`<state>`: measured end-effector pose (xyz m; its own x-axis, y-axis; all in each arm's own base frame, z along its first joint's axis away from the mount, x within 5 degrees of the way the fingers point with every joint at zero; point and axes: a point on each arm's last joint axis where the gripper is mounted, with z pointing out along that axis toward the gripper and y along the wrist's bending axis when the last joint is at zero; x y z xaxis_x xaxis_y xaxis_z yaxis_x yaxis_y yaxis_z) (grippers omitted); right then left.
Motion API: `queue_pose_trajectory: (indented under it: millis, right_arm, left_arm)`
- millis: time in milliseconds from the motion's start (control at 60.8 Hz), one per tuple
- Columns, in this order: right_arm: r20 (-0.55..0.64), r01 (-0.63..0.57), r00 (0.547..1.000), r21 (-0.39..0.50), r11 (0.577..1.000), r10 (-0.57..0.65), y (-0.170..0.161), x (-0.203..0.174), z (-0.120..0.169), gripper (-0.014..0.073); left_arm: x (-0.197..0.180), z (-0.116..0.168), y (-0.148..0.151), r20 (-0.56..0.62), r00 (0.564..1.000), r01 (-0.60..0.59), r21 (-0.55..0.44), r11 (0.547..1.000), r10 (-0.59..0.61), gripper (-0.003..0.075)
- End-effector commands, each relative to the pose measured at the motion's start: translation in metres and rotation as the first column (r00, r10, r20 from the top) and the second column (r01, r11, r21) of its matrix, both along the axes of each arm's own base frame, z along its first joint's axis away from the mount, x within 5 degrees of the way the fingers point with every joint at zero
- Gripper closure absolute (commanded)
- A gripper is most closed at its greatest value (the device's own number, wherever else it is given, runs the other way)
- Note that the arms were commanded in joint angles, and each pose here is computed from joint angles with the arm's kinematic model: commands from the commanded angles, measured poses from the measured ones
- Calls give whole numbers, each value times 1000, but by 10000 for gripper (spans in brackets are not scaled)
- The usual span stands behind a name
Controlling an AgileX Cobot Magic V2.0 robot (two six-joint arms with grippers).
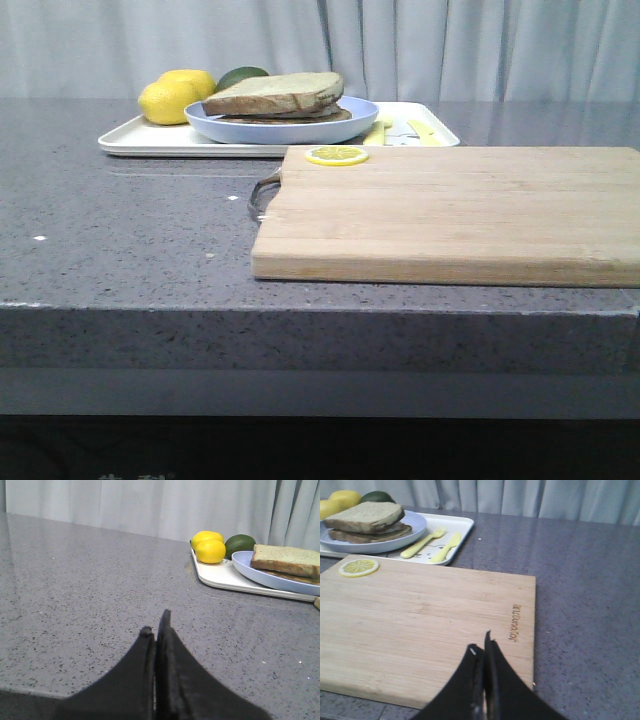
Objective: Place bread and move sandwich to tray
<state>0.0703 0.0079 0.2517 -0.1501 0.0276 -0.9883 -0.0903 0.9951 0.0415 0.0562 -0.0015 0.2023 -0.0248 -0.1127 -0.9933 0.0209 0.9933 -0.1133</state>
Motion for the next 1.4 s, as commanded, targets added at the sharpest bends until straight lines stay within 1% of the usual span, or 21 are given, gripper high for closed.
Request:
queue_pose_trajectory:
  millis: [0,66,230,362,411,1381]
  right_arm:
    - [142,52,988,18,998,-54,-5,-4,7,673]
    - [146,56,988,-1,998,-55,-5,-7,-5,673]
    - [152,55,987,9,998,-55,-5,-15,-36,673]
    - [149,56,987,10,998,-57,-5,-15,-53,673]
    - [132,54,990,10,998,-55,-5,-15,-55,673]
    - [130,54,990,9,998,-55,-5,-15,-55,673]
  left_arm:
    - [-2,5,1,98,995,-6,-9,1000,7,739]
    - [-2,5,1,98,995,-6,-9,1000,7,739]
    - [-2,5,1,98,995,-6,-9,1000,7,739]
    - [-1,5,1,98,995,-6,-9,1000,7,739]
    - [-1,5,1,98,995,-6,-9,1000,7,739]
    - [-1,5,1,98,995,-6,-9,1000,7,739]
